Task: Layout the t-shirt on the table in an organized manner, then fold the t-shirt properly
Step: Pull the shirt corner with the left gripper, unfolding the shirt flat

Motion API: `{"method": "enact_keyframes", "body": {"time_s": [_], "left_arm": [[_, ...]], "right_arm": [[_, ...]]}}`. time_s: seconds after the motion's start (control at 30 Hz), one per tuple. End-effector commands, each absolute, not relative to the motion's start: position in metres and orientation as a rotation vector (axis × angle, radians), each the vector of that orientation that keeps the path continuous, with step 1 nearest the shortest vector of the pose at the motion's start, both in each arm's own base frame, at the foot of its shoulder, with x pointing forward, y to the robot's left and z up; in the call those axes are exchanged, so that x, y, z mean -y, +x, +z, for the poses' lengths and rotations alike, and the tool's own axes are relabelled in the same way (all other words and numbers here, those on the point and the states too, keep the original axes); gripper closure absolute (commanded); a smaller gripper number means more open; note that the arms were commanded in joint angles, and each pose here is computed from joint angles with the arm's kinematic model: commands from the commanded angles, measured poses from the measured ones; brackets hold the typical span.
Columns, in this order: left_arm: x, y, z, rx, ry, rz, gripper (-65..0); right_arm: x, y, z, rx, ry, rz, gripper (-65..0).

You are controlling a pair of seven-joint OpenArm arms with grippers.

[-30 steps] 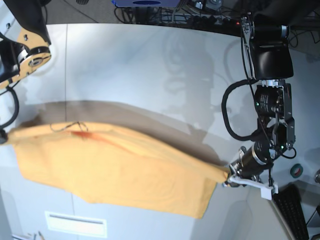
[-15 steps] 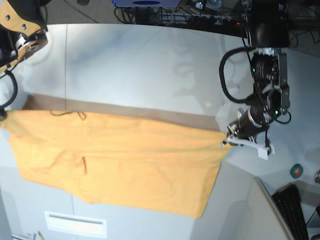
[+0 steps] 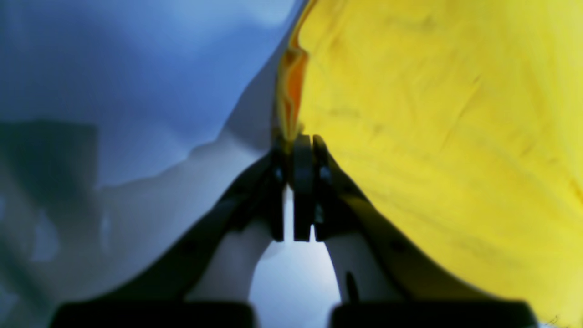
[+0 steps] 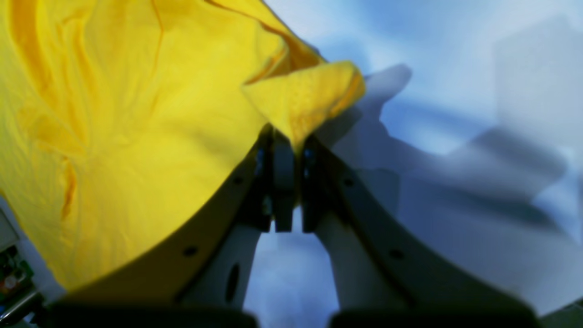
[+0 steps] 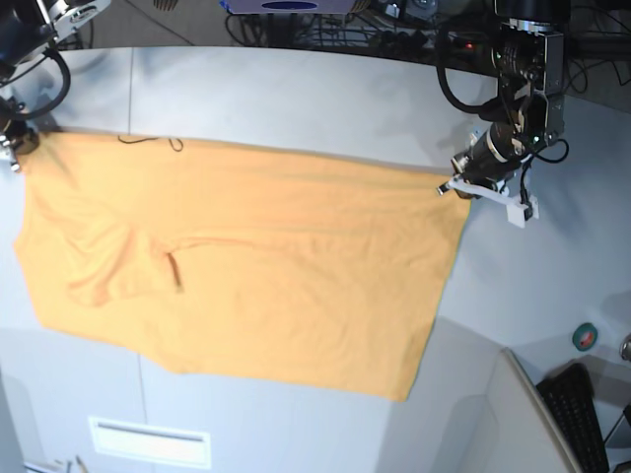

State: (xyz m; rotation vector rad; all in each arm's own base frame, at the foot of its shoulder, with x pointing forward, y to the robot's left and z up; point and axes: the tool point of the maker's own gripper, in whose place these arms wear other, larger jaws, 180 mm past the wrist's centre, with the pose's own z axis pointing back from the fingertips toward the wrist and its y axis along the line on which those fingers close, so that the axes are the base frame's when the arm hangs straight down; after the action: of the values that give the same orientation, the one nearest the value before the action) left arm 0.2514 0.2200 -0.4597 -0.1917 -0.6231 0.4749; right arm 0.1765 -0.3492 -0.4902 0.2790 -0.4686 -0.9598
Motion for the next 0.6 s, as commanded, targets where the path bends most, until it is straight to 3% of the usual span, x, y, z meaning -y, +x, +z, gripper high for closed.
{"method": "enact_keyframes", "body": {"time_s": [0.0, 0.57], "left_arm": [[-0.229, 0.252, -0.453, 0.65, -0.171, 0.462, 0.0], [-0.27, 0.16, -0.48, 0.514, -0.059, 0.557, 0.0]], "right_arm": [[0.36, 0.178, -0.481, 0.502, 0.261, -0.94, 0.0], [0.338, 0.101, -0.49, 0.403, 0.165, -0.914, 0.0]]}}
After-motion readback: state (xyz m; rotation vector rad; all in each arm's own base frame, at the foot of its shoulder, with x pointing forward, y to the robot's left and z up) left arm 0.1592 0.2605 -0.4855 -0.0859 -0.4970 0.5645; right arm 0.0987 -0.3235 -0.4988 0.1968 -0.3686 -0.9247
